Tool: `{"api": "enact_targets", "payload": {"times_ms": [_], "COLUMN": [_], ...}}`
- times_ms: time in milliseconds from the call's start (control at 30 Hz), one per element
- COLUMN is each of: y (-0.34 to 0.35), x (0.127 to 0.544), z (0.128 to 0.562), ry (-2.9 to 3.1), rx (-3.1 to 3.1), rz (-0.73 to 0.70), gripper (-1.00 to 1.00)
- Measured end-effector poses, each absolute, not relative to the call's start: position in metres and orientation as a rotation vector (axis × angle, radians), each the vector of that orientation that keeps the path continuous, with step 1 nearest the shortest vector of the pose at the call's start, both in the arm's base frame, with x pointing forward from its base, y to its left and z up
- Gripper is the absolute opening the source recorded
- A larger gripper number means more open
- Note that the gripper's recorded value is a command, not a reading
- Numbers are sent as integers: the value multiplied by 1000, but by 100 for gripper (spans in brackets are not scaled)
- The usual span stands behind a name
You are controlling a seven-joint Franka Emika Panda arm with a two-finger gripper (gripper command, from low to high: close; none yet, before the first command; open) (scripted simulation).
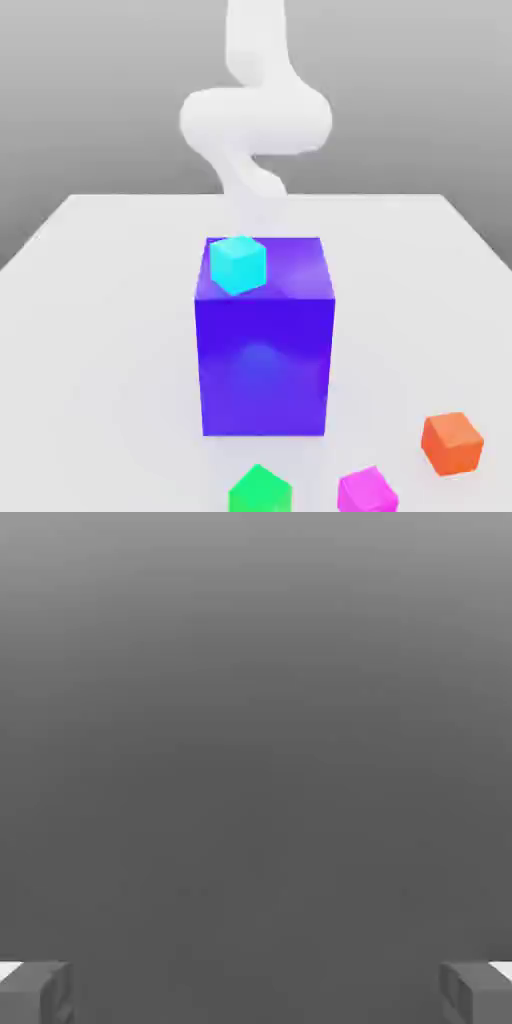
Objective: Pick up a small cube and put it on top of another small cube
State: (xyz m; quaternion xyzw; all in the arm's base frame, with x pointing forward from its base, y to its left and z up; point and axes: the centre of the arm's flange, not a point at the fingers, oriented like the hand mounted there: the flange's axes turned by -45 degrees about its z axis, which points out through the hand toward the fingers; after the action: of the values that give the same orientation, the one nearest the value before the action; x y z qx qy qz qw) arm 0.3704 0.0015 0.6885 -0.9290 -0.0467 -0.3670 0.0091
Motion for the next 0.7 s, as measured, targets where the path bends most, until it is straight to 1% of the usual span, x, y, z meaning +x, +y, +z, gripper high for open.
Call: {"api": "enact_targets", "payload": {"times_ms": [167, 367, 533, 700], "y": [11, 30, 50, 71], "x": [416, 460, 487, 506], "z": [638, 572, 512, 450], "ry": [-482, -856, -1153, -1437], "rx": [-2894, -2835, -2751, -2639], "rz": [-1000, -842, -717, -596], "gripper": [0, 0, 0, 0]}}
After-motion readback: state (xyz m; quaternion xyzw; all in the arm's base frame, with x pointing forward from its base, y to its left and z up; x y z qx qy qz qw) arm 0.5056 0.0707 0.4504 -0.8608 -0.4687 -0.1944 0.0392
